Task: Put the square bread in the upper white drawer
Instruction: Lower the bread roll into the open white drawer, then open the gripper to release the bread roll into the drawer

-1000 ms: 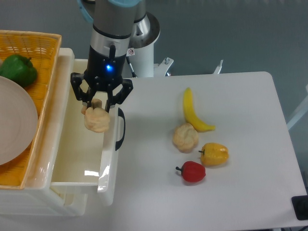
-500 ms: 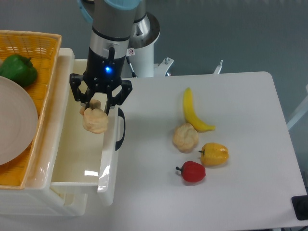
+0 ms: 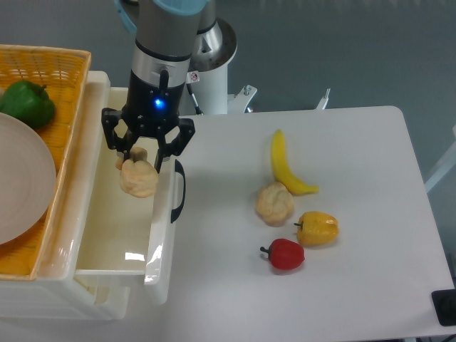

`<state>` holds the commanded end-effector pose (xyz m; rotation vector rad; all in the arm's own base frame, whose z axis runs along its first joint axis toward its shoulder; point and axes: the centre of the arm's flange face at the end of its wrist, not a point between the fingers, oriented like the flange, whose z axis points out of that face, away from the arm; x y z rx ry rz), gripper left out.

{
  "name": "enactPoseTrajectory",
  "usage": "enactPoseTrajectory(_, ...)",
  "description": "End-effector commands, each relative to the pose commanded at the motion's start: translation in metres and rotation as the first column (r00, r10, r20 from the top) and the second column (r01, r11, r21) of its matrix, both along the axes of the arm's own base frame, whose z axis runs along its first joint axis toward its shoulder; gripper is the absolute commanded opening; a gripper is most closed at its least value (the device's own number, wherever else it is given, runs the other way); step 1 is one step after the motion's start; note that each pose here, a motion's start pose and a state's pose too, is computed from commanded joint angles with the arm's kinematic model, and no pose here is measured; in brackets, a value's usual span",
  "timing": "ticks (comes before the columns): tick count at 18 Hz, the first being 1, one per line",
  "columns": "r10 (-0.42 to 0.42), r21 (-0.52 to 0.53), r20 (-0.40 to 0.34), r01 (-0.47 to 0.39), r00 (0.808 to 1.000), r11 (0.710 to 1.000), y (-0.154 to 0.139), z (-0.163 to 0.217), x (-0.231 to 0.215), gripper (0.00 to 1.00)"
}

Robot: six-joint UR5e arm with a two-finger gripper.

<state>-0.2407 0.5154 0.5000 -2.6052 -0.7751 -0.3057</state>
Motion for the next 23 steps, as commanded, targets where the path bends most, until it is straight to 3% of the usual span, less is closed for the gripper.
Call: enactPoseTrajectory(23,0.006,0.008,0.0,-0.006,1.0,1.0,-0.0055,0.0031,0.0002,0.64)
